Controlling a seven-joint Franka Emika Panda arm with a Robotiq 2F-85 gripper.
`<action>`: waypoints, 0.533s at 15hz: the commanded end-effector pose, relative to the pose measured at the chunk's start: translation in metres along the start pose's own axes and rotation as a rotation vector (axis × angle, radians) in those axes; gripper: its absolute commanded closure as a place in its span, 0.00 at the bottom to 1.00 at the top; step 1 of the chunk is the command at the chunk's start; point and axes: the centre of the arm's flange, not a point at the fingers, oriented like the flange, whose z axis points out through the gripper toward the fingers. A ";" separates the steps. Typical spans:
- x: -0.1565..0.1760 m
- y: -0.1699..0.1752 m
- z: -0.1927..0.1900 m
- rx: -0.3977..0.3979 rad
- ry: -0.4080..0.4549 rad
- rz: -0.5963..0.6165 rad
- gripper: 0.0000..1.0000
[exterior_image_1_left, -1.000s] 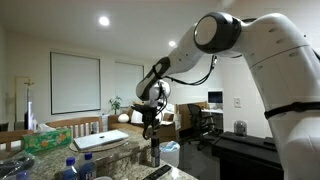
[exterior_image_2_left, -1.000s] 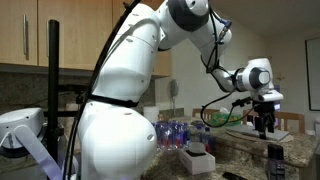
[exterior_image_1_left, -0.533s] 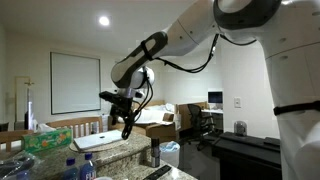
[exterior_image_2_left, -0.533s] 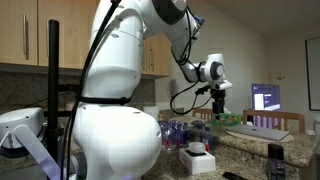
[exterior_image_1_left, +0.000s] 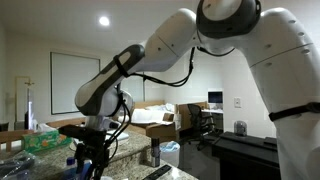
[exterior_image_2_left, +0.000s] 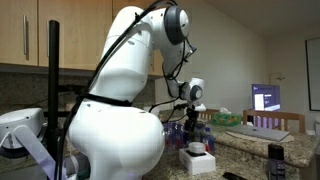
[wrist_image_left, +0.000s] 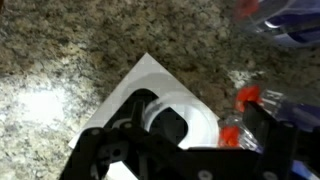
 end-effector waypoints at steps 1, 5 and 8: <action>0.008 0.006 0.048 -0.104 -0.094 0.034 0.00; 0.019 0.021 0.071 -0.157 -0.081 0.117 0.00; 0.030 0.028 0.062 -0.118 -0.070 0.144 0.00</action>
